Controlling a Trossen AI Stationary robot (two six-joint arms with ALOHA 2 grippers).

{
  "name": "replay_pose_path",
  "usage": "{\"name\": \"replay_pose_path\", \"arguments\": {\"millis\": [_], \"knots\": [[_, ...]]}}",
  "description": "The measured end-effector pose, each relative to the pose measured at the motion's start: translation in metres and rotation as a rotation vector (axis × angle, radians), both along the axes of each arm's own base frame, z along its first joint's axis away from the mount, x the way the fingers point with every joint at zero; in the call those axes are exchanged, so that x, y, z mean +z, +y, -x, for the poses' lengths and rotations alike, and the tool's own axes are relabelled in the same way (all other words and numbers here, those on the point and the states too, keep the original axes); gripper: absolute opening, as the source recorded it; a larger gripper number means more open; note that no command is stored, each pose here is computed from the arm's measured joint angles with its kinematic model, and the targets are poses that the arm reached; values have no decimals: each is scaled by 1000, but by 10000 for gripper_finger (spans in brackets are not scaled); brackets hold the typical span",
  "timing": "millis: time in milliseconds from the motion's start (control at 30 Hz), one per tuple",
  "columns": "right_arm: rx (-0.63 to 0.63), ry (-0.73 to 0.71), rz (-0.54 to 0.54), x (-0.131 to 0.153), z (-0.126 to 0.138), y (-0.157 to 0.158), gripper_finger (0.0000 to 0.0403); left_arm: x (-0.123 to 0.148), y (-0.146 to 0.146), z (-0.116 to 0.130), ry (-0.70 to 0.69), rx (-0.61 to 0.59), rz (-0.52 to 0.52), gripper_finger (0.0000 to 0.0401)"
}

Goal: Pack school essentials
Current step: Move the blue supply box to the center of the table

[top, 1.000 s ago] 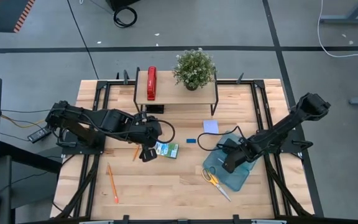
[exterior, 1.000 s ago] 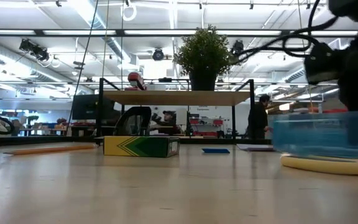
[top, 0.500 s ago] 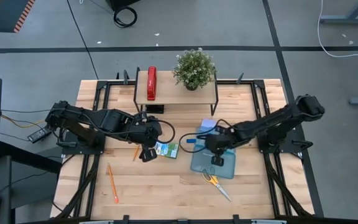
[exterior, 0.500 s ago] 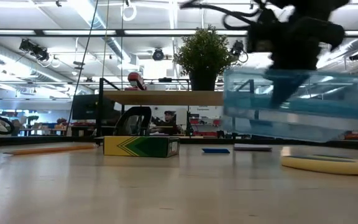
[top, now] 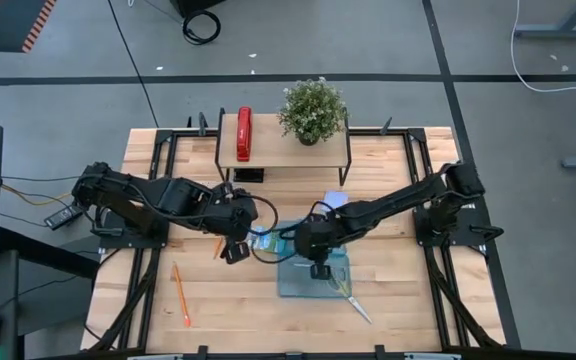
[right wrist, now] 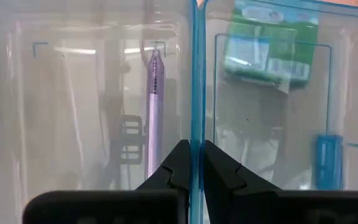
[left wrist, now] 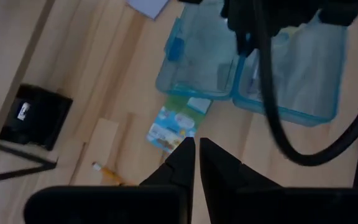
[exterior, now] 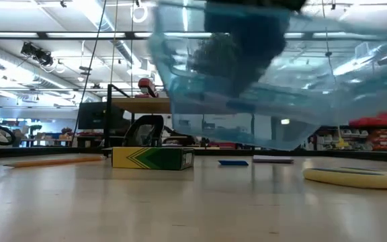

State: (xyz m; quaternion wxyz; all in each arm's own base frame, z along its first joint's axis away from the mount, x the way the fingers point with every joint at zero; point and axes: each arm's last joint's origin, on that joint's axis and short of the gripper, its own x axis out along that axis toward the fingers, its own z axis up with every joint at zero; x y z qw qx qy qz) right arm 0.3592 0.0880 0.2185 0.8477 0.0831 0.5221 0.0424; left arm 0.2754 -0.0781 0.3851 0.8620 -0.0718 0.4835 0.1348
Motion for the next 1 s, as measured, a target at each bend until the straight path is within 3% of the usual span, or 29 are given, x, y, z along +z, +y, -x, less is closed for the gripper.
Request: {"name": "replay_pose_path", "arguments": {"millis": [167,300,400,700,1000], "knots": [[-12,49,-128,10,-1,12,29,9,13,10,-13,15,-9,35],[96,-73,-240,28,-6,35,29,19,29,16,-48,25,-24,30],[110,-112,-285,32,-9,49,30,25,40,21,-70,38,-37,26],[35,-49,-349,-15,-30,68,31,34,56,32,-88,1,-86,35],[-36,-5,-298,-54,-48,48,32,34,57,33,-66,-79,-80,28]]}}
